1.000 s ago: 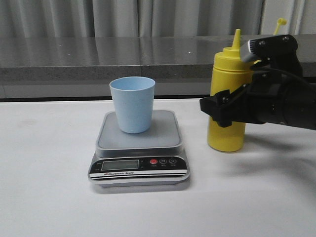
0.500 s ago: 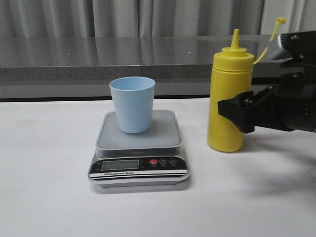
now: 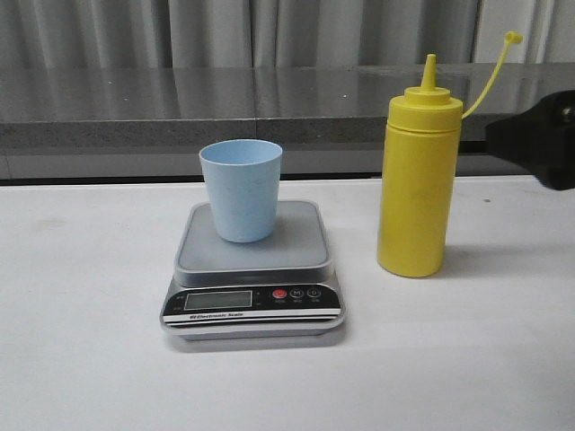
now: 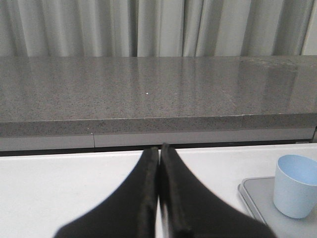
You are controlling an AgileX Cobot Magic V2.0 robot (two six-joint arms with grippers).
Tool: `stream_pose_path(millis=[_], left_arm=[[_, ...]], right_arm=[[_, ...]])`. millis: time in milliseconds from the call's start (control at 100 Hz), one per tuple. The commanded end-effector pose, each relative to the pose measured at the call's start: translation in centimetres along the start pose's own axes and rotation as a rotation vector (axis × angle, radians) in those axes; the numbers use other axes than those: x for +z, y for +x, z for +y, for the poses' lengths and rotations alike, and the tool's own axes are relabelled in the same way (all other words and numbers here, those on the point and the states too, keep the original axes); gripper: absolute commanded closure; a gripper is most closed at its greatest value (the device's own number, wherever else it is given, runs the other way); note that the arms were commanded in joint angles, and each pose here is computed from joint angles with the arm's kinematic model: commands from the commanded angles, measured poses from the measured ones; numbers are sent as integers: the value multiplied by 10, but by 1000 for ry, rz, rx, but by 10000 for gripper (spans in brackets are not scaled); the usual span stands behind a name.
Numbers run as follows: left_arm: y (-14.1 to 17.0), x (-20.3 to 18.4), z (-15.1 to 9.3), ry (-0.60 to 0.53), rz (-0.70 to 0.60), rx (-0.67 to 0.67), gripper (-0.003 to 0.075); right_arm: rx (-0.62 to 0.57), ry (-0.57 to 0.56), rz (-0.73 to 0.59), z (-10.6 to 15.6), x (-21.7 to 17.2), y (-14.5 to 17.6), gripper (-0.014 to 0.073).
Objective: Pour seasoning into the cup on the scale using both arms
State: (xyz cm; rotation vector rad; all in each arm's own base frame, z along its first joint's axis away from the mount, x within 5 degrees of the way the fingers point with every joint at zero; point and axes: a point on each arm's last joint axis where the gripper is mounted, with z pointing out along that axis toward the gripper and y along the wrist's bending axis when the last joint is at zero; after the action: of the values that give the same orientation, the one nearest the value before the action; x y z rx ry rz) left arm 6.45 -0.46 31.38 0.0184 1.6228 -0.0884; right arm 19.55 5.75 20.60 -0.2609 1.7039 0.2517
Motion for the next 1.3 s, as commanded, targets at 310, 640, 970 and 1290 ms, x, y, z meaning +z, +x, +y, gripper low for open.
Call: stream_pose_path(millis=[310, 640, 970, 1290], left_arm=[[-15, -1, -1, 2, -102, -8, 740], [-15, -1, -1, 2, -102, -8, 740], [-15, -1, -1, 2, -102, -8, 740], [-15, -1, -1, 2, -102, -8, 740]], right_arm=[[-8, 54, -63, -1, -69, -44, -38], [-9, 75, -50, 1, -112, -53, -38], [-10, 75, -78, 1, -118, -55, 358], [-14, 68, -178, 2, -119, -64, 664]])
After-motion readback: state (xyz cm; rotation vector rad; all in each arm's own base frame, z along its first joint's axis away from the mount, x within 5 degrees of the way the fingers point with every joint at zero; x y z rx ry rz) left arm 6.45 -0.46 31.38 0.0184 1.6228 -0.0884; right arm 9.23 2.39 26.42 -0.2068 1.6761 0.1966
